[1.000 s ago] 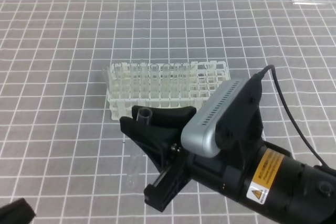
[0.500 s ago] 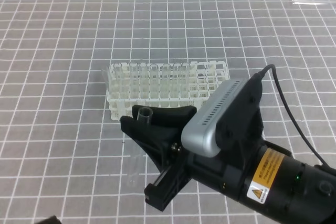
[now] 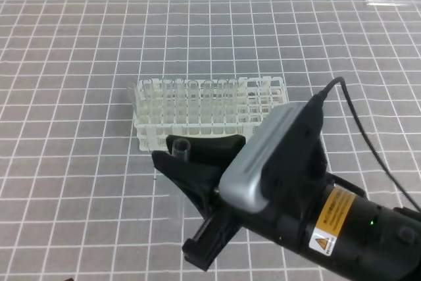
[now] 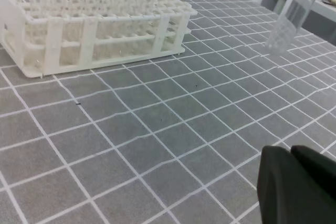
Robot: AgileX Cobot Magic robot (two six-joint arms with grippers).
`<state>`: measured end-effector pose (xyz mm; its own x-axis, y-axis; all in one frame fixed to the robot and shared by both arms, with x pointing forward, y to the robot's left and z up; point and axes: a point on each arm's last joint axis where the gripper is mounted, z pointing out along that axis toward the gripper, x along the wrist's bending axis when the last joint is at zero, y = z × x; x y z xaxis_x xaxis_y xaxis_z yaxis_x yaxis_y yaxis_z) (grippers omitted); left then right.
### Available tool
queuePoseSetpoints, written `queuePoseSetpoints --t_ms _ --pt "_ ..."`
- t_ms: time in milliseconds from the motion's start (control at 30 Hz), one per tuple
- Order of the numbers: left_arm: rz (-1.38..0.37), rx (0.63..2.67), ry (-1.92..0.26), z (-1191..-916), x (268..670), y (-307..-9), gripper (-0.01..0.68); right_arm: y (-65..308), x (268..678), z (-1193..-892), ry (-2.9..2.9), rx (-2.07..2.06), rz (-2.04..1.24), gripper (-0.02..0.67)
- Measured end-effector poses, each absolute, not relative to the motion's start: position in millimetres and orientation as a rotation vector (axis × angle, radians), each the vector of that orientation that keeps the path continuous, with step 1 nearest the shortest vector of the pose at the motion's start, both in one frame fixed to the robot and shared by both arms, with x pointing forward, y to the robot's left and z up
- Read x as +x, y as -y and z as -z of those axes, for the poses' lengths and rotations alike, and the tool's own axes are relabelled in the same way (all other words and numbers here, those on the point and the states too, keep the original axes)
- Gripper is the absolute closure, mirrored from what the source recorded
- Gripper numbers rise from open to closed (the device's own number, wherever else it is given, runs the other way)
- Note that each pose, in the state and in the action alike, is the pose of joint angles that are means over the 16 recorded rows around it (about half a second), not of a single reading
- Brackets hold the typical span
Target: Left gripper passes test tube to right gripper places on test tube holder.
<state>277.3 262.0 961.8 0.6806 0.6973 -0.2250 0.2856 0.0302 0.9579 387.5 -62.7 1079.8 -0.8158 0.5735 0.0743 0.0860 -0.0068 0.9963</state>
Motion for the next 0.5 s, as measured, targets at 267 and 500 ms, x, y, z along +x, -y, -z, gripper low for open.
queuePoseSetpoints --t_ms 267,500 --pt "-0.431 1.576 -0.809 -962 278 -263 0.673 81 411 -1076 -1.853 0.743 -1.665 0.551" --pt "-0.455 1.588 -0.797 -962 279 -263 0.673 98 429 -1073 -1.790 0.839 -1.519 0.551"
